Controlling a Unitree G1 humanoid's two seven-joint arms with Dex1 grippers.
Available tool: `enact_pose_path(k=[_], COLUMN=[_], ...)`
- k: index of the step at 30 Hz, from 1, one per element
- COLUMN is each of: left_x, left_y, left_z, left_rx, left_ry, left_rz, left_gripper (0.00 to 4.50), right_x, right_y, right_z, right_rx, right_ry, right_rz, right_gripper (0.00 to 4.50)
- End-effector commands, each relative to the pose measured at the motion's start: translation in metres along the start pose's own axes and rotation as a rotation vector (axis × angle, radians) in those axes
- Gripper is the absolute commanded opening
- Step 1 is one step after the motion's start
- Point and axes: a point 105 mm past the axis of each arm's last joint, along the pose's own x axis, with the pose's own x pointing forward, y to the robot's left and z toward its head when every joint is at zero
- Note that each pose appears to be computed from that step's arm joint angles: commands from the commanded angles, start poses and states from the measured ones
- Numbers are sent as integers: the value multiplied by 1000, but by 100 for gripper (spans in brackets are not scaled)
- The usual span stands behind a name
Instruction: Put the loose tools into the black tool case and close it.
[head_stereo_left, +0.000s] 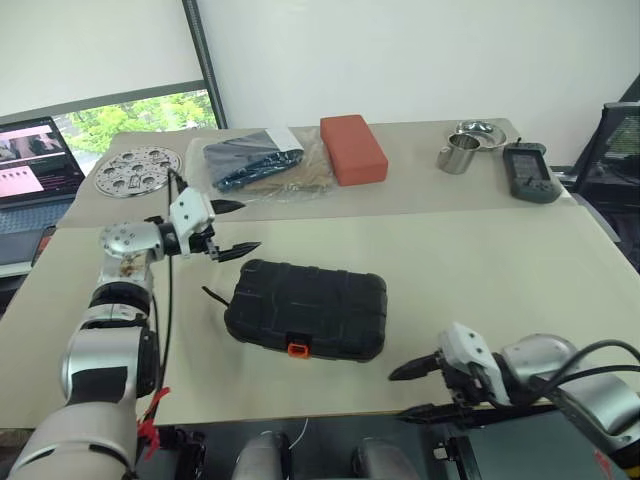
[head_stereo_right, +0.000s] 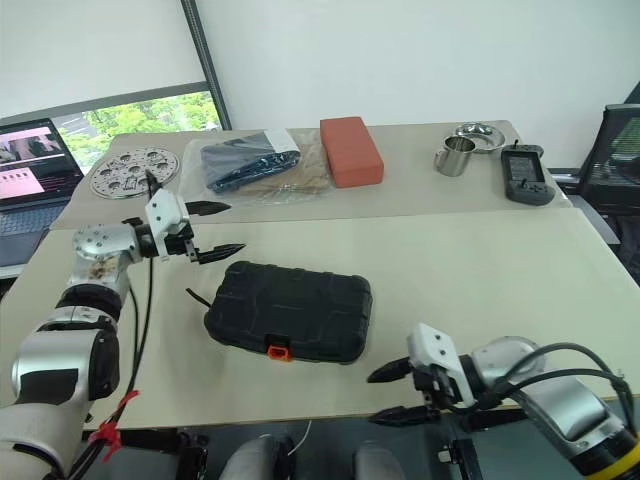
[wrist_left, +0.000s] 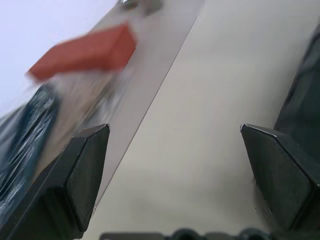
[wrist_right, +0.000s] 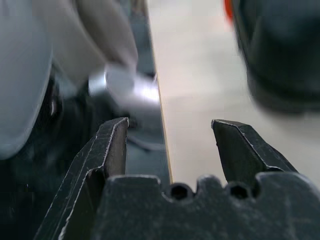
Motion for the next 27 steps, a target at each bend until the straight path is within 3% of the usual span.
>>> enact_pose_path(k=[1,3,7,13,17,27], left_x=[6,14,21,12,15,-5], left_y=[-20,-26,-6,3,-20,-52], left_z=[5,-4,-23,-58,-65,-83], left_rx=[-47,-54,-107,-214,-348,-309], left_ry=[16,67,163,334,319,440], left_rz=[-197,-212,7,159,29,-165], left_gripper=[450,450,450,450,450,450], right_x=[17,29,43,46,43,27], right_y=[-10,-10,-8,-18,-41,-88], right_z=[6,12,16,18,21,29], right_rx=[48,104,133,163,168,152], right_ry=[-46,-105,-132,-172,-200,-241], right_rz=[-81,-91,-108,-197,-318,-524], right_gripper=[202,137,6,6,6,6])
